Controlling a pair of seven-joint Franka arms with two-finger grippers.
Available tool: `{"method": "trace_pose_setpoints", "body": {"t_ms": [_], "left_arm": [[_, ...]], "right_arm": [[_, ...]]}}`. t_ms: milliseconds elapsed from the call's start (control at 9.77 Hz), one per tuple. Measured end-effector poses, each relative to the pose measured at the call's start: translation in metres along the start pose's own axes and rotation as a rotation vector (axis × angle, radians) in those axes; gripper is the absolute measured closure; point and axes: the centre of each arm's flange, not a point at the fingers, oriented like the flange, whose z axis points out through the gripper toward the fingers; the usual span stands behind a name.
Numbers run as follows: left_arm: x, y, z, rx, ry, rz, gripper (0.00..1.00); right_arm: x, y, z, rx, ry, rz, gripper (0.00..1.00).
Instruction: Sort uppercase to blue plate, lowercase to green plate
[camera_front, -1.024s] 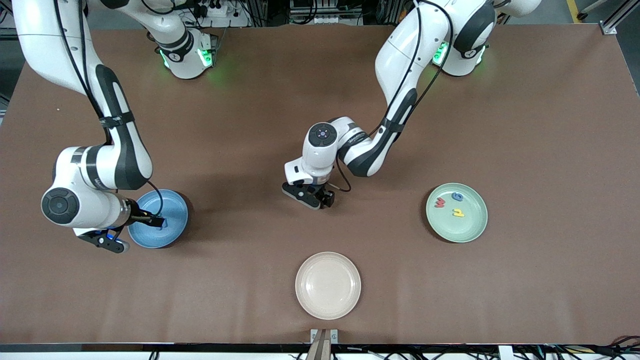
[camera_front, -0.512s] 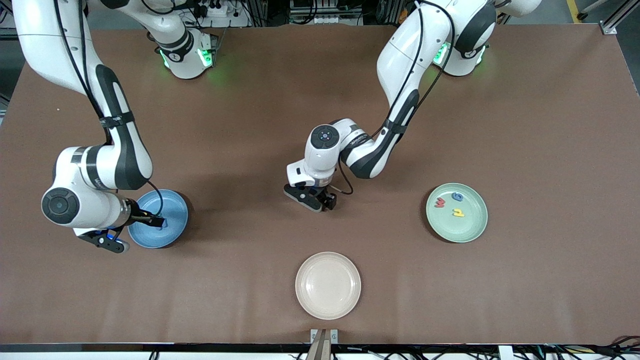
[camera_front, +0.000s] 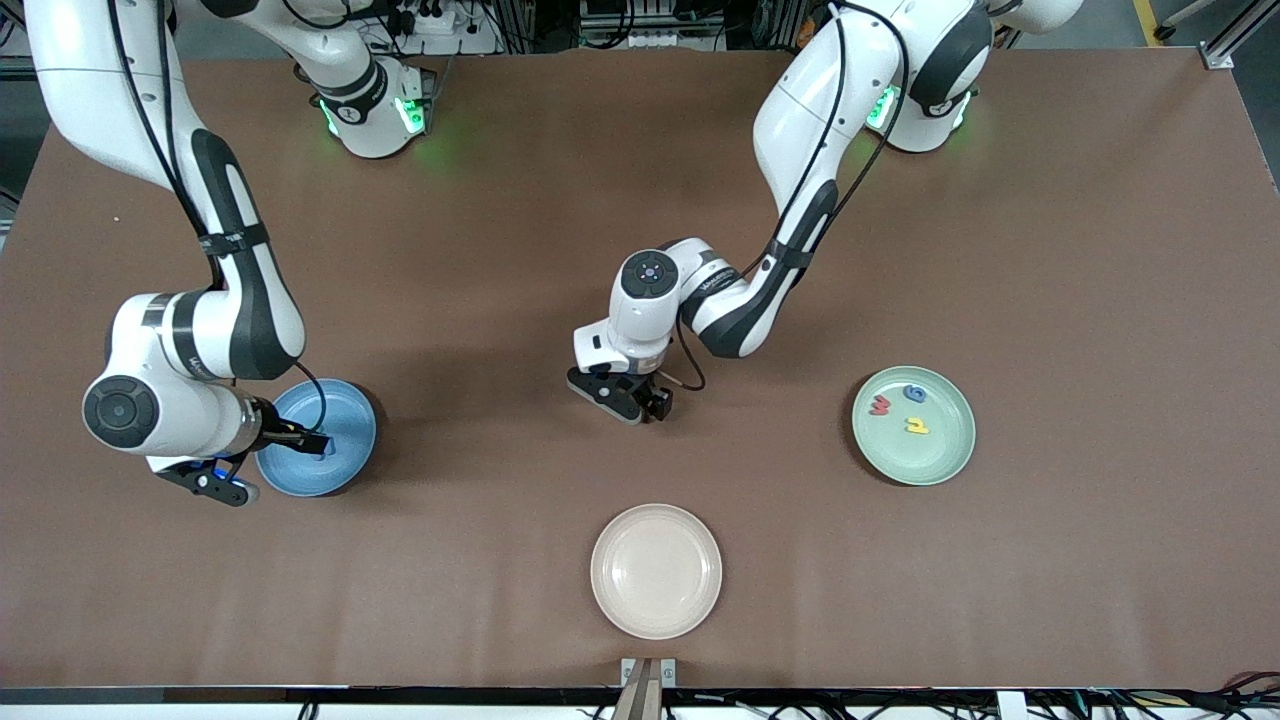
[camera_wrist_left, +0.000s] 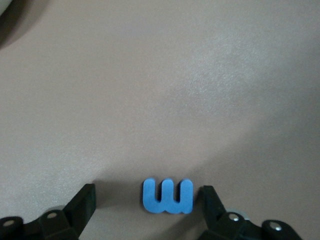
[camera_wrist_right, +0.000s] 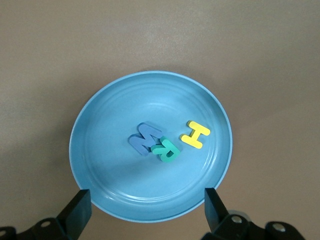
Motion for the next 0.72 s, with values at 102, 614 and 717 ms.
{"method": "trace_pose_setpoints", "body": {"t_ms": [102, 614, 717], "left_arm": [[0.0018, 0.0010, -0.0020, -0.002, 0.005, 0.000, 0.10], [0.0097, 0.0050, -0.0104, -0.010, 0.027, 0.001, 0.29], [0.0113, 0.0052, -0.0119, -0.011, 0.031, 0.000, 0.29]], "right_arm": [[0.0000, 0.0000, 0.0000, 0.000, 0.000, 0.000, 0.00], [0.0000, 0.0000, 0.0000, 0.000, 0.000, 0.000, 0.00], [-0.0001, -0.0001, 0.0000, 0.000, 0.000, 0.000, 0.00]]}}
